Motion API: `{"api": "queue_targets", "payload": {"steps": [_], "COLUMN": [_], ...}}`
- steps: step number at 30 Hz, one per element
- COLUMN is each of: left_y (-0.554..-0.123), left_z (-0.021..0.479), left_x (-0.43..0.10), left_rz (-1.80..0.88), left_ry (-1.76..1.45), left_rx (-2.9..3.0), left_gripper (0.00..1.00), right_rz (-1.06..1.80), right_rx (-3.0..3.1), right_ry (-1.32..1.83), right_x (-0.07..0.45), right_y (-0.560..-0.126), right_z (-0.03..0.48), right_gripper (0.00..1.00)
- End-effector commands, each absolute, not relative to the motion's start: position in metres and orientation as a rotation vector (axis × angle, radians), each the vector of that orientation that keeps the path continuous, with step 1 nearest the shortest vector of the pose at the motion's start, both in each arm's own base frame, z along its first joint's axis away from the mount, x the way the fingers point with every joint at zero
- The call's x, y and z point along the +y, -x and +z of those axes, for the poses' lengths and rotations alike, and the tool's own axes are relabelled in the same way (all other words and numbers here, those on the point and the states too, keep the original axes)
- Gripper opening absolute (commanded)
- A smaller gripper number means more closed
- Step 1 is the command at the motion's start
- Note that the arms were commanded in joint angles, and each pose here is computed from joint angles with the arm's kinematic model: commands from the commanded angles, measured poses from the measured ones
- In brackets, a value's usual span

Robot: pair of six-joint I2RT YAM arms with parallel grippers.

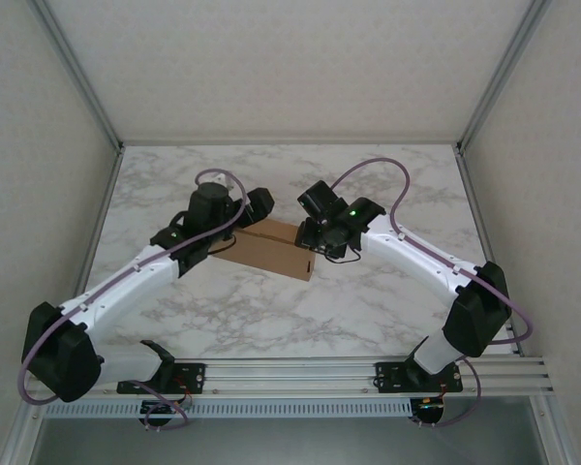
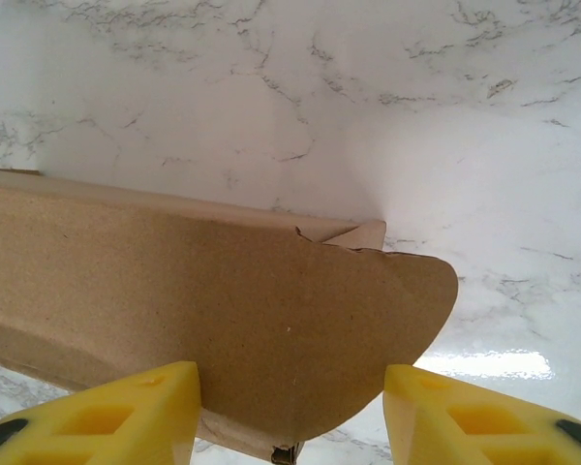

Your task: Fold the paper box

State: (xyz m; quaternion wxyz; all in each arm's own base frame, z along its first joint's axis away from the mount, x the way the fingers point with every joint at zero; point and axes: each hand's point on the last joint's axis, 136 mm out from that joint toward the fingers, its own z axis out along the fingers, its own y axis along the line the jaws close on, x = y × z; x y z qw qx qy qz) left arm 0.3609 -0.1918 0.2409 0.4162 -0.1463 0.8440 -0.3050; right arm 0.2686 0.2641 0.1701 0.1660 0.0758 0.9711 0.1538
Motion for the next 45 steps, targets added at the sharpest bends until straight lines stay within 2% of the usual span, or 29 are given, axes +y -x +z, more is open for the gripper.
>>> {"api": "queue_targets", "payload": {"steps": [1,5,10,18,31,45], "left_y": [-0.363,-0.366,-0.373,-0.381,-0.377,-0.359], "left_z": [0.256,0.247,0.231,0.237,0.191,0.179], "left_x": [-0.147,-0.107,-0.085,-0.089,-0.094,-0.122], "left_rz": [-0.631,-0.579,-0.589,-0.655,-0.694,-0.976], "left_ry": [0.398,0.47,0.522,0.485,0.517,0.498], "left_rx": [2.116,2.126,2.125,2.085,2.152,2.132], "left_gripper": [1.0,1.0,1.0,1.0,1.0,1.0], "right_rz": [0.294,0.299,0.315,0.323,0.343,0.352], "right_rx": [2.81,2.813,2.822,2.833,2.834,2.825], "right_ry": [-0.178,-0.166,-0.151,-0.138,-0.116,-0.058], "right_x": [0.25,0.251,0.253,0.254,0.257,0.261], "right_y": [-0.262,-0.261,-0.259,-0.257,-0.257,-0.26], "right_z": [0.15,0.149,0.145,0.142,0.143,0.141], "right_gripper": [0.52,0.52,0.52,0.51,0.51,0.51]}}
